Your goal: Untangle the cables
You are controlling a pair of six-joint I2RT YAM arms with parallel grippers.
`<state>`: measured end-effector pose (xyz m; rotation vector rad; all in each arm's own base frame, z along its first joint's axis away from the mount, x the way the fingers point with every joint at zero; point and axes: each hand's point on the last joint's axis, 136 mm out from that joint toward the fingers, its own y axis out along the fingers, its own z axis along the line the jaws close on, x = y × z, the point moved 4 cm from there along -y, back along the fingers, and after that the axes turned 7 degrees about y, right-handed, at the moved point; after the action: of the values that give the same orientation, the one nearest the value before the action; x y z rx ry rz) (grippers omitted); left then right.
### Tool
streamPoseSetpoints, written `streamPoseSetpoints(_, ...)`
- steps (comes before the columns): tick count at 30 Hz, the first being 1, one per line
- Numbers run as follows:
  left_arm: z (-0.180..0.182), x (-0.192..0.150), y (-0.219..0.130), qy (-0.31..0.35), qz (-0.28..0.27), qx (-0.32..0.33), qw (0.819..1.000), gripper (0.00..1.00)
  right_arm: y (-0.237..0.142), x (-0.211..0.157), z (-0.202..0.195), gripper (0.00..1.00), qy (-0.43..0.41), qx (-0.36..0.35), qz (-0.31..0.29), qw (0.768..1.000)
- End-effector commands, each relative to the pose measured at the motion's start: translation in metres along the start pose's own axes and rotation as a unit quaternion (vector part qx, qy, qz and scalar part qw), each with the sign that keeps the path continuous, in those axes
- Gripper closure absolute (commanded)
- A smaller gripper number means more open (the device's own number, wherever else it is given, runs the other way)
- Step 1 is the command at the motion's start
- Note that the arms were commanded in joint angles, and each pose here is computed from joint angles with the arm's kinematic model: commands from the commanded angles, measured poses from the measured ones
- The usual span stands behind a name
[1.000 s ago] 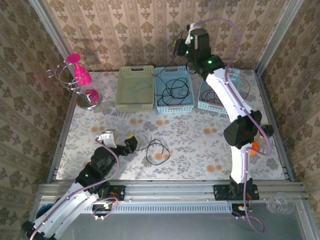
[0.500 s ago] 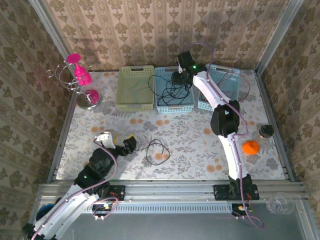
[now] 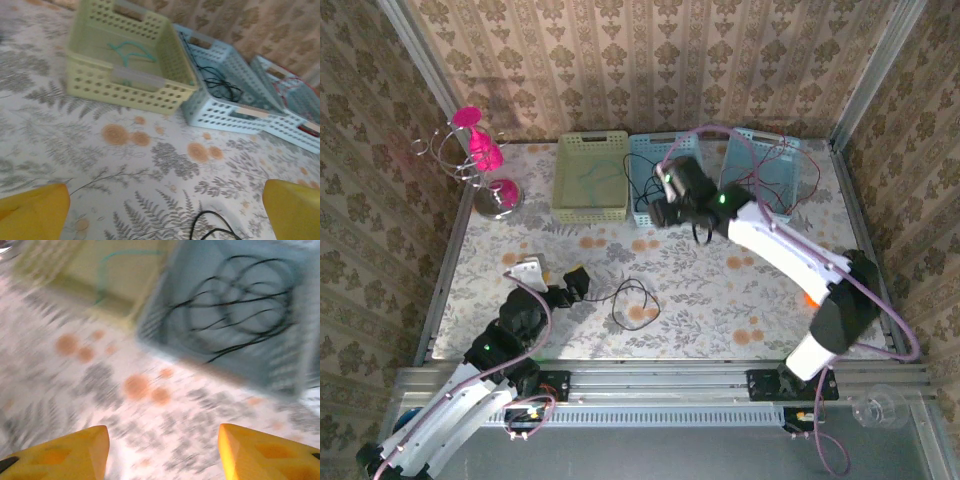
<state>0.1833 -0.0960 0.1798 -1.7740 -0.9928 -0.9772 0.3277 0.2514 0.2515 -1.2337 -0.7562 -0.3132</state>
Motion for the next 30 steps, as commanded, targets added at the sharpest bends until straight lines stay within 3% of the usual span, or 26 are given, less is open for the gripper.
streamPoseSetpoints(1, 0.033, -0.008, -0.01, -0.026, 0.04, 0.121, 0.992, 0.0, 0.029, -0.057, 0.032, 0.38, -0.014, 0.051, 0.039, 0.998)
streamPoseSetpoints(4, 0.036, -0.018, -0.008, -0.023, 0.066, 0.136, 0.988, 0.0, 0.046, -0.105, 0.055, 0.34, -0.043, 0.078, 0.081, 0.993)
streamPoseSetpoints(7, 0.035, -0.029, -0.003, -0.029, 0.094, 0.133, 0.986, 0.0, 0.068, -0.139, 0.065, 0.32, -0.086, 0.061, 0.125, 0.986)
streamPoseSetpoints(13, 0.032, -0.039, -0.002, -0.048, 0.119, 0.12, 0.984, 0.0, 0.112, -0.169, 0.064, 0.35, -0.088, 0.034, 0.164, 0.982)
streamPoseSetpoints(17, 0.033, -0.041, -0.005, -0.064, 0.11, 0.113, 0.985, 0.01, 0.129, -0.181, 0.058, 0.51, -0.095, 0.007, 0.184, 0.978)
streamPoseSetpoints(23, 0.032, -0.039, -0.01, -0.082, 0.094, 0.097, 0.987, 0.01, 0.117, -0.183, 0.051, 0.94, -0.105, -0.017, 0.159, 0.982)
streamPoseSetpoints(25, 0.031, -0.038, -0.01, -0.084, 0.09, 0.091, 0.988, 0.01, 0.107, -0.178, 0.05, 1.0, -0.11, -0.023, 0.143, 0.983)
streamPoseSetpoints(30, 0.027, -0.035, -0.01, -0.087, 0.09, 0.079, 0.989, 0.01, 0.061, -0.147, 0.051, 1.0, -0.101, -0.006, 0.081, 0.992)
